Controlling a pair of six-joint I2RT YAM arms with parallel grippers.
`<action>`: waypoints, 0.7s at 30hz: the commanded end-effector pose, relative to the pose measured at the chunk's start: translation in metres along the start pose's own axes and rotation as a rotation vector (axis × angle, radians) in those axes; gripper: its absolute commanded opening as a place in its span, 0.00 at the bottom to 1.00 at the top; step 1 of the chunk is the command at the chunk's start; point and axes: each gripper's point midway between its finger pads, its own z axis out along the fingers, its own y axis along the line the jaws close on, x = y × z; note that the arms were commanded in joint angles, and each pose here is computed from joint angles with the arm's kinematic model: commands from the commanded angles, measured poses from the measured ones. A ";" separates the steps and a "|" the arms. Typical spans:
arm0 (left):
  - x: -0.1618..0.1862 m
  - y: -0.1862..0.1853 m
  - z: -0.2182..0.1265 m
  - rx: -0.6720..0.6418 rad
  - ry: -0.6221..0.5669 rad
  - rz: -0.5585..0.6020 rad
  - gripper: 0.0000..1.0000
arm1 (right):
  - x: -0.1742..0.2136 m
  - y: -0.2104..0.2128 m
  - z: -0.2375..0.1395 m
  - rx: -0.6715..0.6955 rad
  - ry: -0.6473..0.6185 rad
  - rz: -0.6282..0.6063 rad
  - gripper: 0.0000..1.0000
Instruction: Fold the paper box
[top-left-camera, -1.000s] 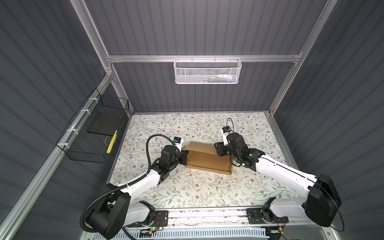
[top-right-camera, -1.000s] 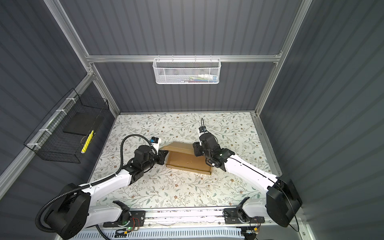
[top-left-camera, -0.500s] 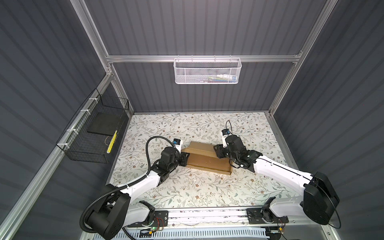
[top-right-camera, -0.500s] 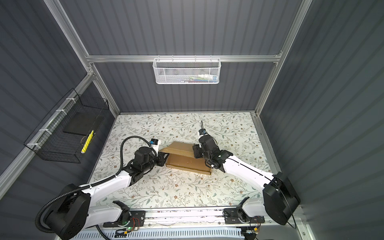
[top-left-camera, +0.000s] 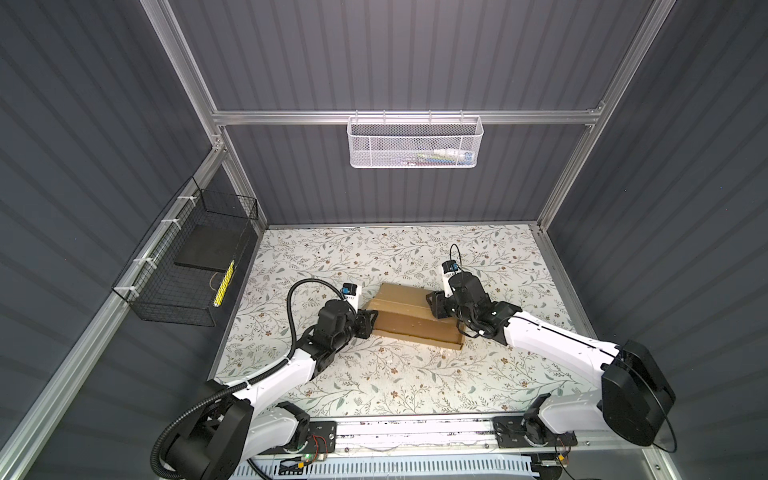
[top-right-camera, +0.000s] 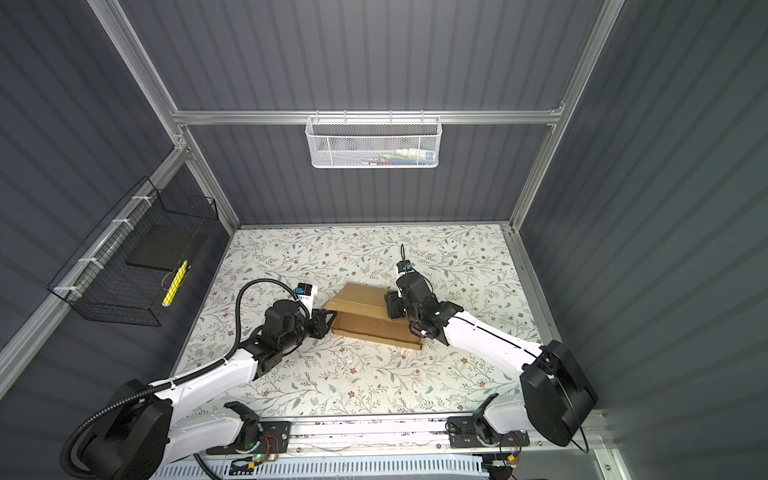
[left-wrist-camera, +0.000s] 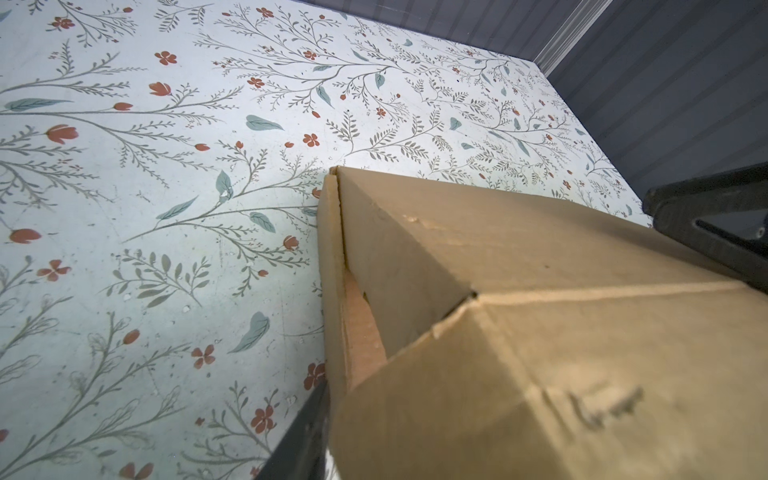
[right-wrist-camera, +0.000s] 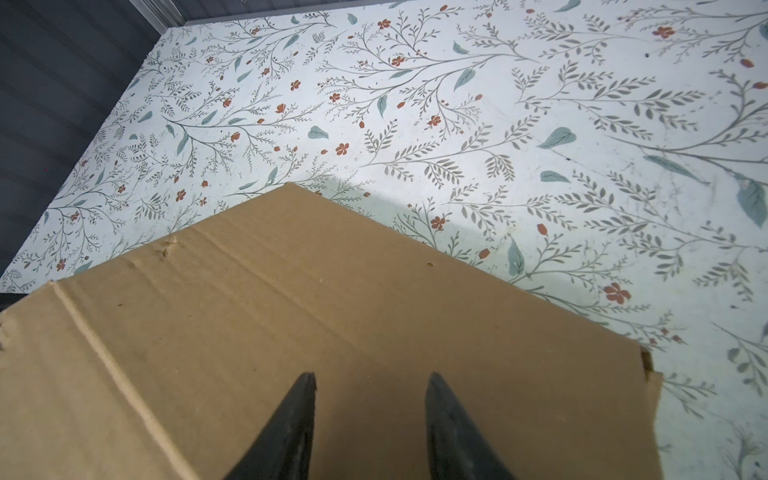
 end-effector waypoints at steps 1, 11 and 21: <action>0.007 0.004 -0.005 -0.020 0.014 -0.014 0.44 | 0.007 -0.001 0.005 0.000 0.013 0.009 0.45; 0.026 0.017 -0.017 -0.078 0.049 -0.013 0.44 | 0.016 -0.004 0.011 0.007 0.026 0.019 0.45; 0.030 0.027 -0.027 -0.128 0.045 -0.029 0.45 | 0.024 -0.006 0.017 0.010 0.045 0.029 0.45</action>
